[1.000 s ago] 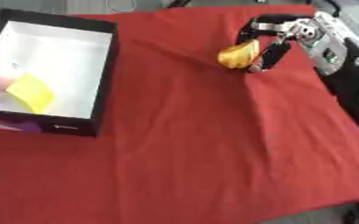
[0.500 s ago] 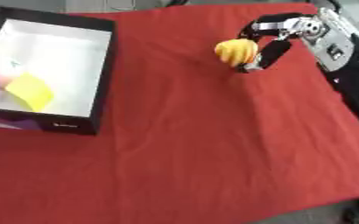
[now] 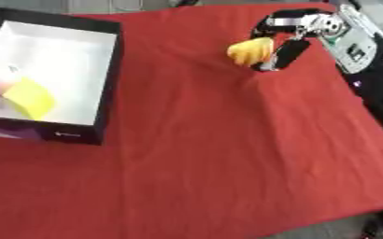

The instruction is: Pick up objects on the table and place them in the box.

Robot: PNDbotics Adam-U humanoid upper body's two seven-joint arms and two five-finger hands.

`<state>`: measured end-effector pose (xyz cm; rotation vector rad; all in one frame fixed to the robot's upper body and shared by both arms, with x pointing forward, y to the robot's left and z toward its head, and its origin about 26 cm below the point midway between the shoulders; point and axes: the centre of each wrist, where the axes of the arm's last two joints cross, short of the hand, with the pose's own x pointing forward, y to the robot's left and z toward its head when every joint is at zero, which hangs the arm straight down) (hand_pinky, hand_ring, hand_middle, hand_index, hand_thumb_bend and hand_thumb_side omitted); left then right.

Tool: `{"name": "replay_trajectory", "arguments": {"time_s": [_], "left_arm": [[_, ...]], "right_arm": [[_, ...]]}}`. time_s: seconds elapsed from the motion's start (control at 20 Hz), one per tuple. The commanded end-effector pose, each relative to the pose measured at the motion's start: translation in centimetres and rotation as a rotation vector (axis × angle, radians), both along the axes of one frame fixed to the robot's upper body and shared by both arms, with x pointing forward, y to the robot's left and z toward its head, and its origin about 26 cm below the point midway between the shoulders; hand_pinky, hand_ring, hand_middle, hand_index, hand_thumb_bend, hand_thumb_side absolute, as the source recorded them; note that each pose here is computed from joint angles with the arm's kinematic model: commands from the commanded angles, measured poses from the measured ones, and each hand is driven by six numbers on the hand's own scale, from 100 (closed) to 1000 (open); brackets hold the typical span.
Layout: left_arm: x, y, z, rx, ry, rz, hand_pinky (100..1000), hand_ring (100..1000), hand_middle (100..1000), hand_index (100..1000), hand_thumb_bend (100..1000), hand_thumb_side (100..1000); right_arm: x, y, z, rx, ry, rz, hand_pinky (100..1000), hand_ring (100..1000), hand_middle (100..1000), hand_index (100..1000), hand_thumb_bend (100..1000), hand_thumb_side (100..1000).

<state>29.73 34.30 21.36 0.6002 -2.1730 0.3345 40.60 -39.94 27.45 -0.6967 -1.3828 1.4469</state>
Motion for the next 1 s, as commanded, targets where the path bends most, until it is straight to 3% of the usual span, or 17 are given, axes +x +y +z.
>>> {"name": "replay_trajectory", "arguments": {"time_s": [0.05,0.2,0.5,1.0], "left_arm": [[-0.2,0.3,0.9,0.033,-0.021,0.009,826,696,740,808,888,562],[-0.3,0.4,0.9,0.036,-0.020,0.012,825,697,740,808,888,562],[-0.4,0.5,0.7,0.034,-0.015,0.015,825,699,740,808,888,563],[-0.7,0.6,2.6,0.054,-0.088,0.024,826,708,744,810,881,569]], "right_arm": [[-1.2,1.3,4.1,0.009,-0.146,0.040,855,742,642,685,270,165],[-1.5,4.3,6.6,0.027,-0.234,0.112,853,739,640,684,273,161],[-0.4,13.6,10.3,0.057,-0.365,0.306,841,730,634,681,338,134],[2.3,26.7,10.5,0.014,-0.465,0.444,818,725,637,683,410,149]]}}
